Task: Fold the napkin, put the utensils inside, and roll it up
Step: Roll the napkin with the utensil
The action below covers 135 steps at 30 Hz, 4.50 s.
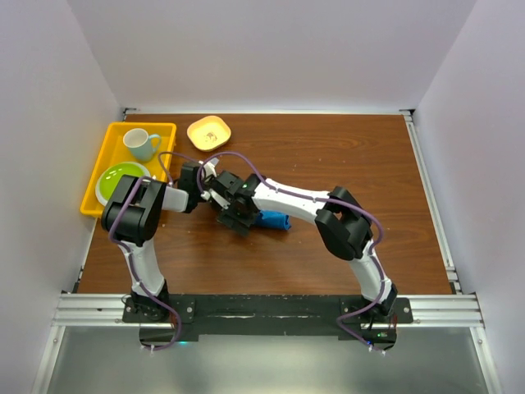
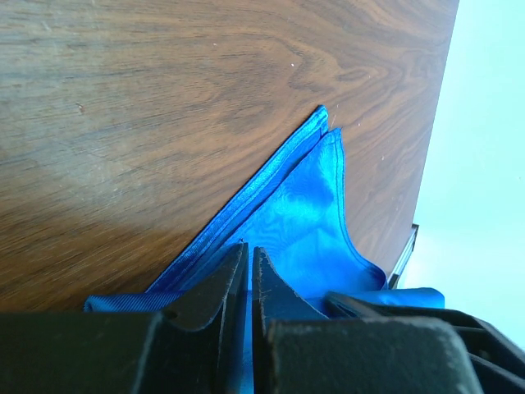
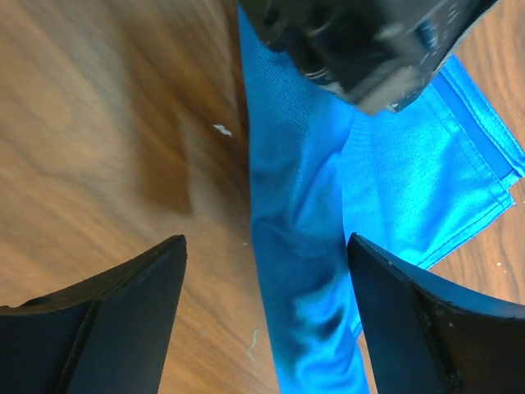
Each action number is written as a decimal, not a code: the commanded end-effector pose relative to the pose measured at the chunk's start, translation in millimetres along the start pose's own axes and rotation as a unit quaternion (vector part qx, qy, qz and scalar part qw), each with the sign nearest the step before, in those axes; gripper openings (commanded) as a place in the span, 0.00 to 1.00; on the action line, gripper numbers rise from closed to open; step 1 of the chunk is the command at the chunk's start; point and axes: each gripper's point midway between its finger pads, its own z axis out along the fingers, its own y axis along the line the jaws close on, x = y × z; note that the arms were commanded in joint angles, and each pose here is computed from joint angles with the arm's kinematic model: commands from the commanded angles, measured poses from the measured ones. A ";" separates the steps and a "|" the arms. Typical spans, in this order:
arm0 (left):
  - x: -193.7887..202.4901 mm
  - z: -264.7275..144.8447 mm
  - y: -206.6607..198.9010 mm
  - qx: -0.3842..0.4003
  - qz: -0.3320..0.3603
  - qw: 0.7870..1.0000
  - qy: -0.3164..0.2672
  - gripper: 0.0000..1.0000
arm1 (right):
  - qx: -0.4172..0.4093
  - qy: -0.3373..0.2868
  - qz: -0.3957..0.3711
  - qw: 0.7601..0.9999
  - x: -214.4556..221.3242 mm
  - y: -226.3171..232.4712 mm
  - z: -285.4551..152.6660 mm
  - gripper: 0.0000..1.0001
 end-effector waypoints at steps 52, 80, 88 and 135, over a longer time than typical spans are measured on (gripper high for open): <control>-58.5 -125.9 -13.7 -0.249 -0.060 0.961 -0.103 0.60 | -0.432 -0.006 0.235 0.871 26.7 42.8 71.7 0.26; 5.5 -57.3 -30.8 -0.132 -0.072 0.988 0.018 0.28 | -0.399 0.019 0.294 0.868 15.3 7.4 51.0 0.62; 2.0 -48.7 -29.9 -0.117 -0.053 0.991 0.025 0.27 | -0.330 0.006 0.285 0.900 8.5 -17.6 21.9 0.69; 28.4 -35.7 -59.6 -0.006 -0.014 0.998 0.059 0.02 | -0.409 -0.007 0.366 0.836 11.2 -37.8 36.2 0.61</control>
